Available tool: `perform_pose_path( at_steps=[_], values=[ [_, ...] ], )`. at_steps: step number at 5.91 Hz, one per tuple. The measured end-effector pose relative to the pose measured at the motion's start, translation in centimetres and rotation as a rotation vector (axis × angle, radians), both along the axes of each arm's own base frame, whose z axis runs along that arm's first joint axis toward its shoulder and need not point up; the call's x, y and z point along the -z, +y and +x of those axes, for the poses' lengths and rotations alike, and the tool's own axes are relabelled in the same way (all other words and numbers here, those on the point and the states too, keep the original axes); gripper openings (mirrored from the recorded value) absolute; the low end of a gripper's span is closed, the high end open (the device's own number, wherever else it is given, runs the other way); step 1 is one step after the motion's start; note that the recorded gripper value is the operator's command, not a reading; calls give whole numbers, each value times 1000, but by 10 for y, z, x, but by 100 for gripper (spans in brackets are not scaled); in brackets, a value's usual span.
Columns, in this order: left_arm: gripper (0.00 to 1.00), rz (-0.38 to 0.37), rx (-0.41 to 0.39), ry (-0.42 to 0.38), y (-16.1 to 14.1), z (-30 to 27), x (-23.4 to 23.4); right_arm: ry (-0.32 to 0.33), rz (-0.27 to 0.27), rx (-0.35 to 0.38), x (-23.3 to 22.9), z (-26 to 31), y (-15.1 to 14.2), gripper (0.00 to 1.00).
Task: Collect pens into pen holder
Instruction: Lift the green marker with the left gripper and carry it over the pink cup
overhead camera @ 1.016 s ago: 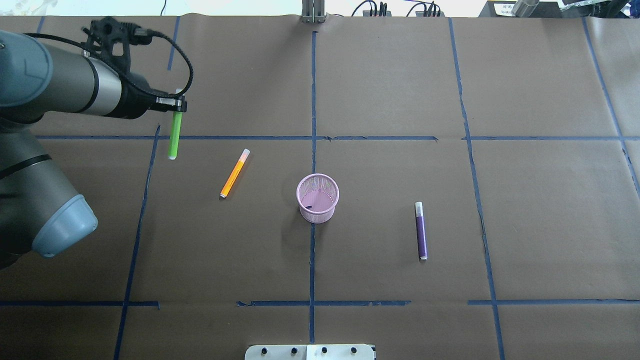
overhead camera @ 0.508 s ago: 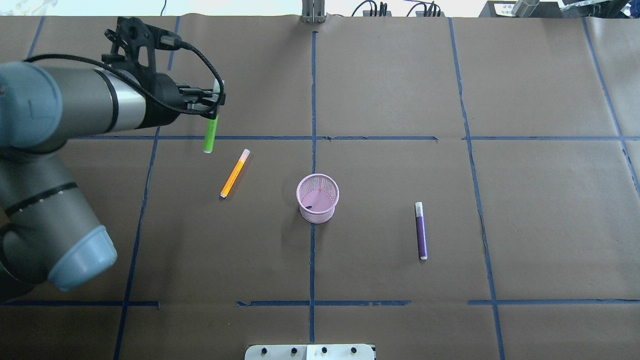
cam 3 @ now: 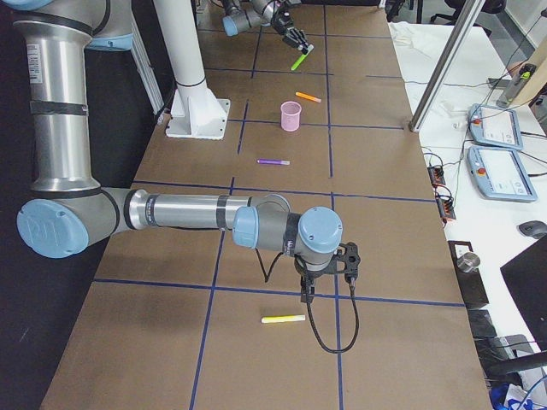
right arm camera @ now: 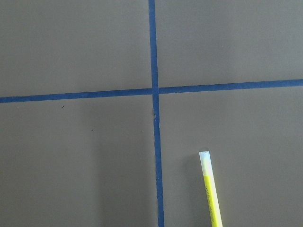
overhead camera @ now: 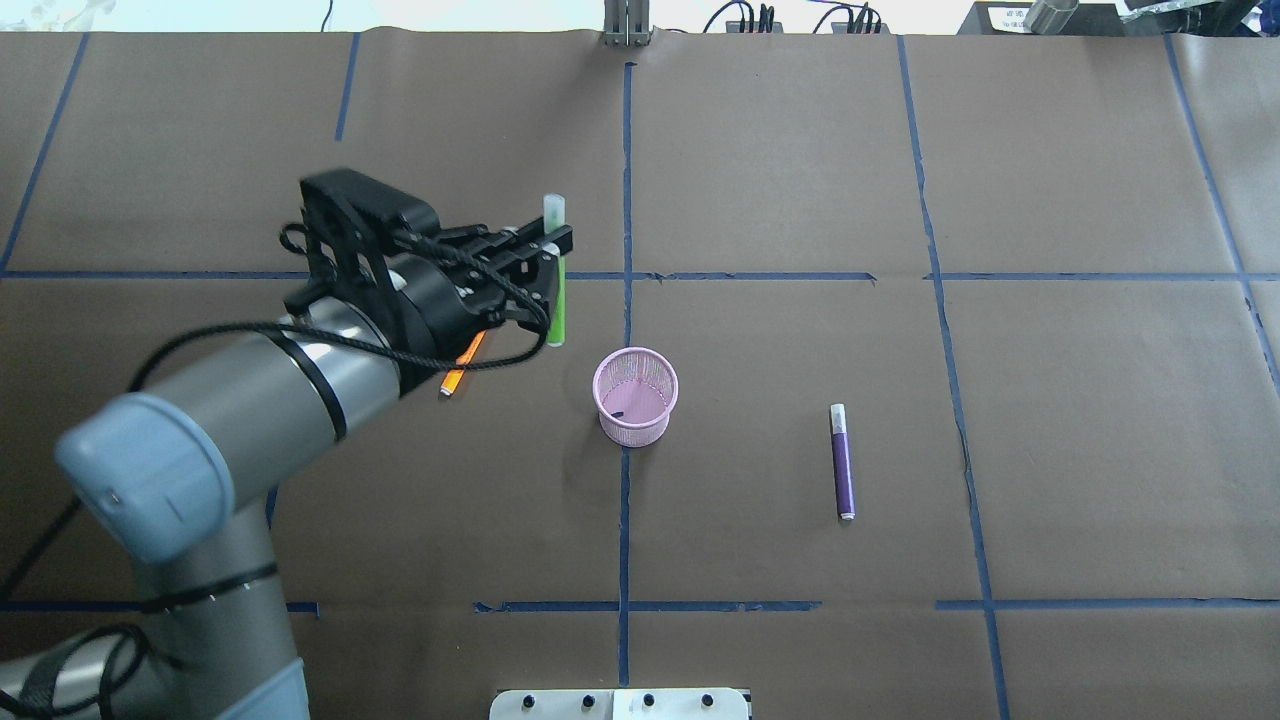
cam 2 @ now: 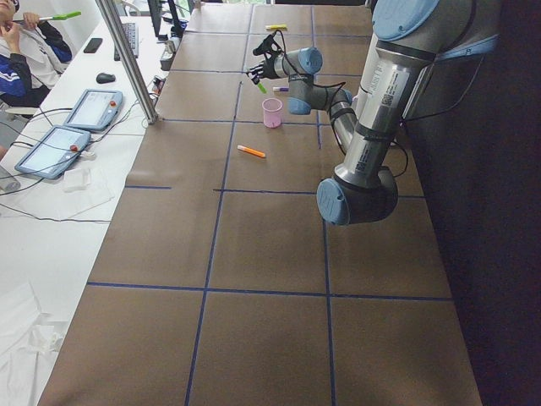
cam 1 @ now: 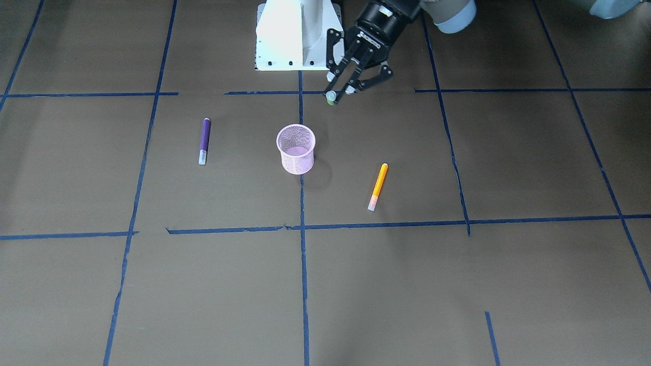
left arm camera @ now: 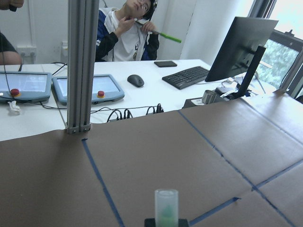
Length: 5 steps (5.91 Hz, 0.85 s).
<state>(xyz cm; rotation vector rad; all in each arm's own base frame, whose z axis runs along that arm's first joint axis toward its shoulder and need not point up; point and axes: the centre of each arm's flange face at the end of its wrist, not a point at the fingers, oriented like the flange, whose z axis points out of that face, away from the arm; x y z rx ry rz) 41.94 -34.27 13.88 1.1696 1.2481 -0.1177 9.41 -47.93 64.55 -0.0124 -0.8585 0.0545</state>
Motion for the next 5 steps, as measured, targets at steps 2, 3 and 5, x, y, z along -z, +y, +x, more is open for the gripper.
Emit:
perform_pose_path(
  at_steps=[2,3,5],
  values=[
    [0,-10,64,38,8,45,-13,15,83,12,-11,-12,3,100],
    [0,-12,76,41,4,61,-18,20,123,-1,-29,-22,8,100],
    [0,-17,105,41,-6,89,-32,18,143,-13,-49,-33,13,100]
  ],
)
